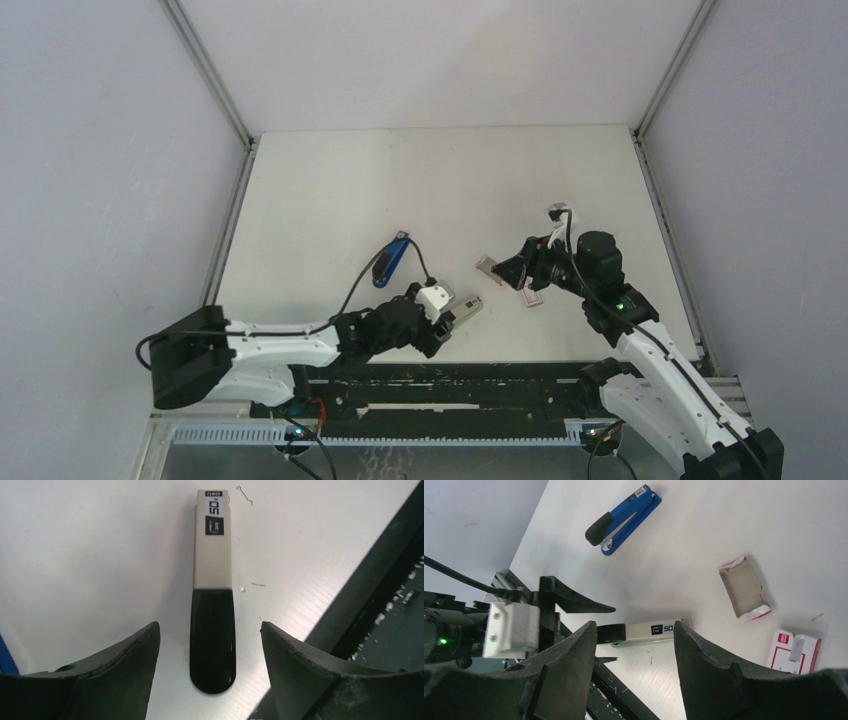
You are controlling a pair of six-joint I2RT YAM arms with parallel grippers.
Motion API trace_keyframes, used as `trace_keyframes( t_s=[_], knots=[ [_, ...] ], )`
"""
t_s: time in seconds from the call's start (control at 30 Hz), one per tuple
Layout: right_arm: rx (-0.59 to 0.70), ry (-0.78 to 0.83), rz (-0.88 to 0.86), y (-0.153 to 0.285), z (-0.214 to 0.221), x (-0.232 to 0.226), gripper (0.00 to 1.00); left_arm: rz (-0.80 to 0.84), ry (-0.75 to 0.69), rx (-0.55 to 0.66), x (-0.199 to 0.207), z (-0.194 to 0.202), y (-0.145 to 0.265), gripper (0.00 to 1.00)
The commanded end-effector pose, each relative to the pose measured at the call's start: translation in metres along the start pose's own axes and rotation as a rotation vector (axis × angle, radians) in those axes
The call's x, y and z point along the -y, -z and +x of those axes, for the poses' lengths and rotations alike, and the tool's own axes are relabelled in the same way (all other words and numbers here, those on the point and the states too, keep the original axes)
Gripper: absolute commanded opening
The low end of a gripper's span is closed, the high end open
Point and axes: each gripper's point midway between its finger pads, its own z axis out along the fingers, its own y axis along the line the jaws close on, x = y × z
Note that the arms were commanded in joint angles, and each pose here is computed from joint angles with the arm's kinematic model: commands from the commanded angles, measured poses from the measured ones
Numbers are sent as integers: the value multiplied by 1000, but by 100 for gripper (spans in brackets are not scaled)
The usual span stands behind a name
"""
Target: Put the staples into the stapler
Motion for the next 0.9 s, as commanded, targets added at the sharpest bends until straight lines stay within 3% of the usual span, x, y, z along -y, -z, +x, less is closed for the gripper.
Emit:
trace_keyframes(
  t_s=[0.0,0.03,0.1,0.3,0.4,0.63,0.87],
  knots=[
    [13,-30,13,0,2,4,57,-29,-78,-103,1,-4,-22,77],
    [12,-34,15,0,3,5,58,-34,-87,-129,1,-1,-26,74],
    [11,-48,18,0,7,7,59,-32,-96,-161,2,5,-32,60],
    [8,-224,95,-6,26,26,66,-19,-70,-162,3,11,-34,2],
    [18,-349,77,-15,39,29,69,10,-32,-91,8,1,-28,0],
    [19,-541,33,-33,65,27,98,63,69,98,15,-36,-2,0],
    [6,-584,3,-46,68,14,99,118,105,153,24,-49,12,0]
  ],
)
